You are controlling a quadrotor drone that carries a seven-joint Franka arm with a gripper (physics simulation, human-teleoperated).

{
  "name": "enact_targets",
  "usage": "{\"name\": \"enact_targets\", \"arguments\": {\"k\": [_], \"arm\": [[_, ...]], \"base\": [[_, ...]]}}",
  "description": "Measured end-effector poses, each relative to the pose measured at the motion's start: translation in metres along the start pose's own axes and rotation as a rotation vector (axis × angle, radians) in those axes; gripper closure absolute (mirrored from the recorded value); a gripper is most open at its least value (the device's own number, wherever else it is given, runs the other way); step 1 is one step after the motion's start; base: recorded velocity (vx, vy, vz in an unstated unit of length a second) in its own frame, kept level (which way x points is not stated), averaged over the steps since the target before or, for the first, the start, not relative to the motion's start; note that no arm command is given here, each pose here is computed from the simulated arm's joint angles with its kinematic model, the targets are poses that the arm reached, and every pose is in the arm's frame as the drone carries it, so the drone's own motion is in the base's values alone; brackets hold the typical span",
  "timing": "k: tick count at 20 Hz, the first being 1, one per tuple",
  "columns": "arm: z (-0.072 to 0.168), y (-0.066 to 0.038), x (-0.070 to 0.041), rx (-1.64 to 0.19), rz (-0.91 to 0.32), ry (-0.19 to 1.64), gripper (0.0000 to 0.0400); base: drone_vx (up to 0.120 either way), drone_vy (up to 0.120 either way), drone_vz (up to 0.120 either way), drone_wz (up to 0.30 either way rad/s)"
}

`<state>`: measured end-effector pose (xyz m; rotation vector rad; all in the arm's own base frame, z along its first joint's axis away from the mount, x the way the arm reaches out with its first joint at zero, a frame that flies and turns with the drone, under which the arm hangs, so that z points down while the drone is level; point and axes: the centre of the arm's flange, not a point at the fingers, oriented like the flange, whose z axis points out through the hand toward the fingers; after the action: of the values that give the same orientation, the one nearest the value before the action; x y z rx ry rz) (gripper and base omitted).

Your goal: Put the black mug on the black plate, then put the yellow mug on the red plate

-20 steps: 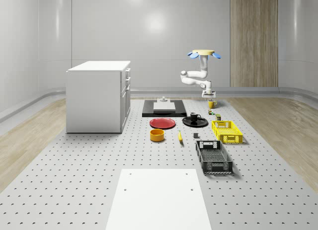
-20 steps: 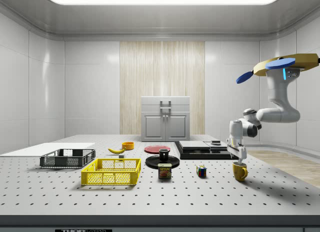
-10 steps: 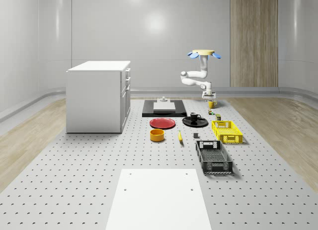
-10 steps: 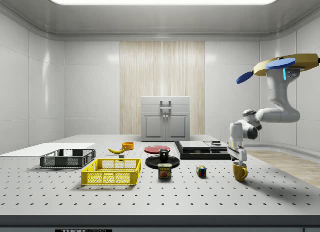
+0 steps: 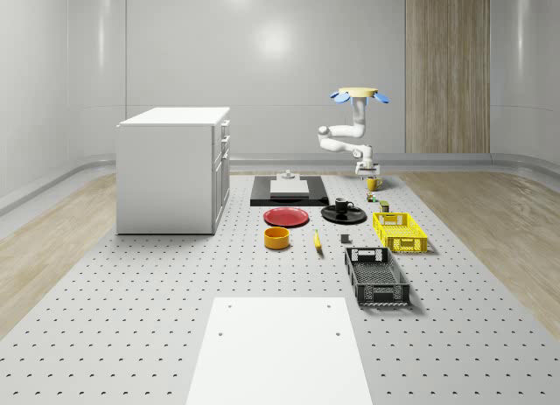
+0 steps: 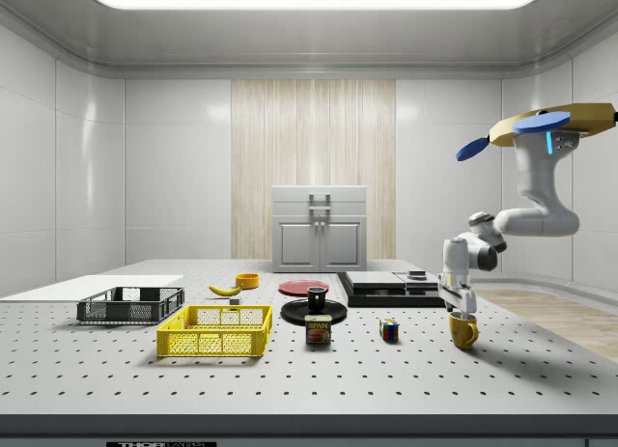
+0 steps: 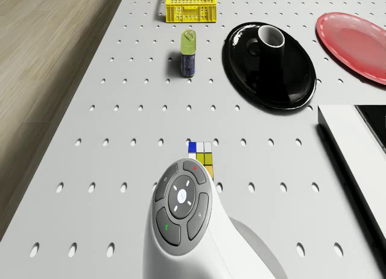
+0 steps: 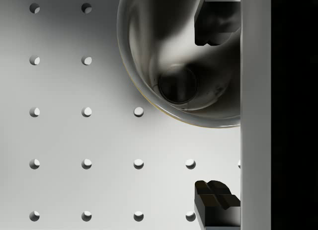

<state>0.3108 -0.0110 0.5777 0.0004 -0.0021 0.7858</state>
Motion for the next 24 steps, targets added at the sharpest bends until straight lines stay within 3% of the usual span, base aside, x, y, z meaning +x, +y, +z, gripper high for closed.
{"name": "enact_targets", "arguments": {"k": [1, 2, 4, 8, 14, 24], "arm": [[0.0, 0.0, 0.0, 0.0, 0.0, 0.0, 0.0023], [0.0, 0.0, 0.0, 0.0, 0.0, 0.0, 0.0082], [0.001, 0.0, 0.0, 0.0, 0.0, 0.0, 0.0164], [0.001, 0.001, 0.001, 0.0, 0.0, 0.0, 0.0244], [0.001, 0.001, 0.001, 0.0, 0.0, 0.0, 0.028], [-0.015, 0.001, 0.001, 0.0, 0.0, 0.0, 0.0289]], "base": [[0.0, 0.0, 0.0, 0.0], [0.0, 0.0, 0.0, 0.0], [0.0, 0.0, 0.0, 0.0], [0.0, 0.0, 0.0, 0.0], [0.0, 0.0, 0.0, 0.0], [0.0, 0.0, 0.008, 0.0]]}}
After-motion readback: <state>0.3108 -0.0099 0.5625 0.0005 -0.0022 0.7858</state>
